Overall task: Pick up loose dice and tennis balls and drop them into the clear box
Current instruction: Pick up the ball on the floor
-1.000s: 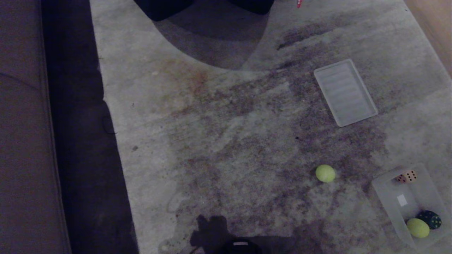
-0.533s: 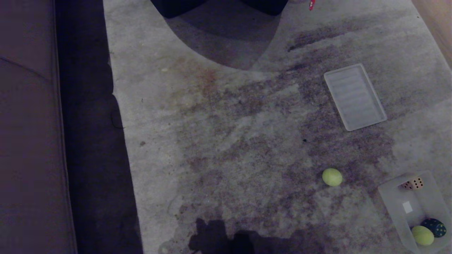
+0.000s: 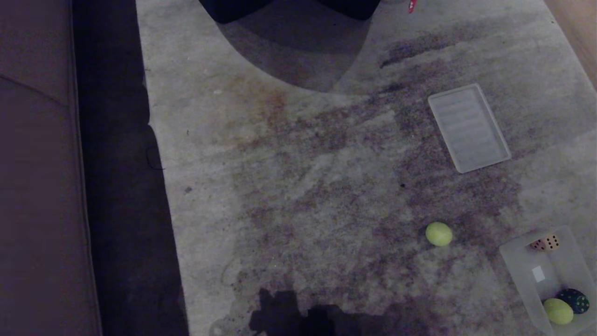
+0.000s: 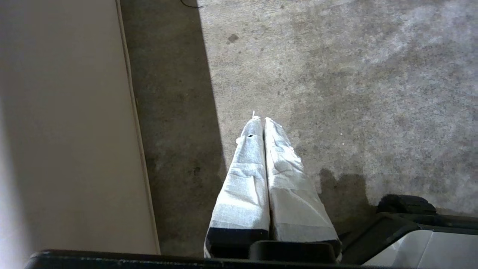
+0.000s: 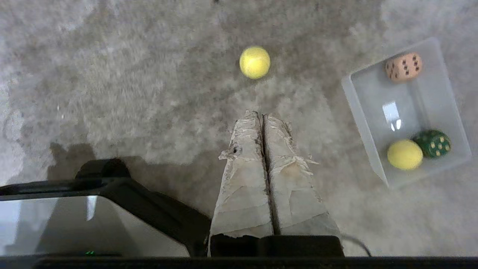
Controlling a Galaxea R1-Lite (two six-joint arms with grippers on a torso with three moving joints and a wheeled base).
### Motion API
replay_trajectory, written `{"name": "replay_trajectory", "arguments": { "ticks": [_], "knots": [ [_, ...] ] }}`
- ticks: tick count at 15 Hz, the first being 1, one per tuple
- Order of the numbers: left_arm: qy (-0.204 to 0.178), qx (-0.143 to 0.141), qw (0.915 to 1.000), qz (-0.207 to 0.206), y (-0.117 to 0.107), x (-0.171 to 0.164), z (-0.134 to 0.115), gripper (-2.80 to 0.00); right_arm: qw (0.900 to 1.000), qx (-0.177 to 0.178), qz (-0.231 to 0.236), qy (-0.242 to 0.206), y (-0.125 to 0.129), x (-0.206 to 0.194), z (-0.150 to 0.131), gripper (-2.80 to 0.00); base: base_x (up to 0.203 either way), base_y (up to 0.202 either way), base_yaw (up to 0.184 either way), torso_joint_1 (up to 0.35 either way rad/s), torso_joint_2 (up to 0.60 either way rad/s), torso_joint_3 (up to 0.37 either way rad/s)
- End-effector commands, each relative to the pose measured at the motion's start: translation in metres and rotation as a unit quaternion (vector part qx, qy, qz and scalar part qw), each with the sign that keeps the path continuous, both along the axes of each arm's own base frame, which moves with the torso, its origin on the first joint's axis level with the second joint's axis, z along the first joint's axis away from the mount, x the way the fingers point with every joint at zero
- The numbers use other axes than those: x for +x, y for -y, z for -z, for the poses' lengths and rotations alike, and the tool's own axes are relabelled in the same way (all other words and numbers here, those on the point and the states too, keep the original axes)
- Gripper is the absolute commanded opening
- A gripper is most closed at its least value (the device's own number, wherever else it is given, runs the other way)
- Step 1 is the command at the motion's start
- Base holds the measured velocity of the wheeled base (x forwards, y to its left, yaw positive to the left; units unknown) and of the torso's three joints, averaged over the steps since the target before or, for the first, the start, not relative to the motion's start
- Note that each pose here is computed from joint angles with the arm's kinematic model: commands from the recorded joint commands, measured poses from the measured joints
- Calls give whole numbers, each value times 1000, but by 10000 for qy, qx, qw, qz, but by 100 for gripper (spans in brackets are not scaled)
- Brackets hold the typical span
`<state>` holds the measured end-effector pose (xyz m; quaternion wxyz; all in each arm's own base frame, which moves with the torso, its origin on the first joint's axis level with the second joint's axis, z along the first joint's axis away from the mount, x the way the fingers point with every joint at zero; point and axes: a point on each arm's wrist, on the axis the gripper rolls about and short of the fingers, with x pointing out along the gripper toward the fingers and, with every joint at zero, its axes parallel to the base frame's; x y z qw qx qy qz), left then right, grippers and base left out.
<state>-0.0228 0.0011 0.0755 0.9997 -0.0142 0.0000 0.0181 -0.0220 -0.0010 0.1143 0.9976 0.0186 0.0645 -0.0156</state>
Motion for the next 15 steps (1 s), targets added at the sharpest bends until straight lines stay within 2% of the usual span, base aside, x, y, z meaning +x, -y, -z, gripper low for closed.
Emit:
{"name": "replay_trajectory", "arguments": {
  "ticks": [1,4,6,10,15],
  "knots": [
    [-13,-3,10000,-3,0,0,0,-280,9954,21,25,-955,0,34,-26,-280,0,0,0,0,0,0],
    [-13,-3,10000,-3,0,0,0,-280,9844,137,79,-1752,-1,86,-37,-280,0,0,0,0,0,0],
    [-13,-3,10000,-3,0,0,0,-280,9771,382,171,-2085,-1,125,-33,-280,0,0,0,0,0,0],
    [-13,-3,10000,-3,0,0,0,-280,9599,767,349,-2673,-2,199,-6,-280,0,0,0,0,0,0],
    [-13,-3,10000,-3,0,0,0,-280,9438,1055,484,-3095,-7,270,33,-280,0,0,0,0,0,0]
  ]
}}
